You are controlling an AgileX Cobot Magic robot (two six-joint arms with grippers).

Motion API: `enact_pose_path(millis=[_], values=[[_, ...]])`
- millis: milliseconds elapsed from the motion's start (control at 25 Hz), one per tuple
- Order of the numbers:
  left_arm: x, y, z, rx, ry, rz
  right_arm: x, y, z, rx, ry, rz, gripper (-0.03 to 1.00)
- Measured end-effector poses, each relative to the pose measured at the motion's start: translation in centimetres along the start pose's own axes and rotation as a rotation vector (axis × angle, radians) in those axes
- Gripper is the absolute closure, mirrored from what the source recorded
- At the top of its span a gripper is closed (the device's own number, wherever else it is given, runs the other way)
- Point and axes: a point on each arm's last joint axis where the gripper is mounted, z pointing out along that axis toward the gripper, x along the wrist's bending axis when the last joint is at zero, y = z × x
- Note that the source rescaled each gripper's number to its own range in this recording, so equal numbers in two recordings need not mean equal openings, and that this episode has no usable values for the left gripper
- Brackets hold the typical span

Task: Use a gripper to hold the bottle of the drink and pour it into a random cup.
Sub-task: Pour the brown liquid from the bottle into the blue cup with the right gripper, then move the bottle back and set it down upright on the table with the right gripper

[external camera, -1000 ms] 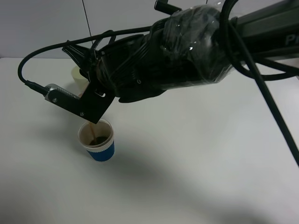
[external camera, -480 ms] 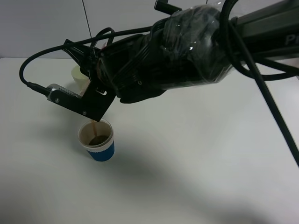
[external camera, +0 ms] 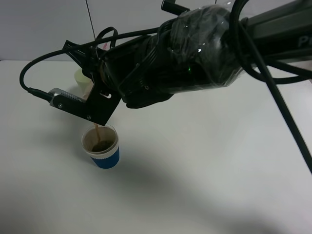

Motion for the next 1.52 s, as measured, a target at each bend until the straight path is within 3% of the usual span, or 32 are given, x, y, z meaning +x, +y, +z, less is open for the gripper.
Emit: enact_pose_path(millis=[1520], values=[[0.0, 0.0, 0.0, 0.0, 0.0, 0.0, -1.8, 0.9, -0.6, 0.003, -0.157, -0.269, 0.97]])
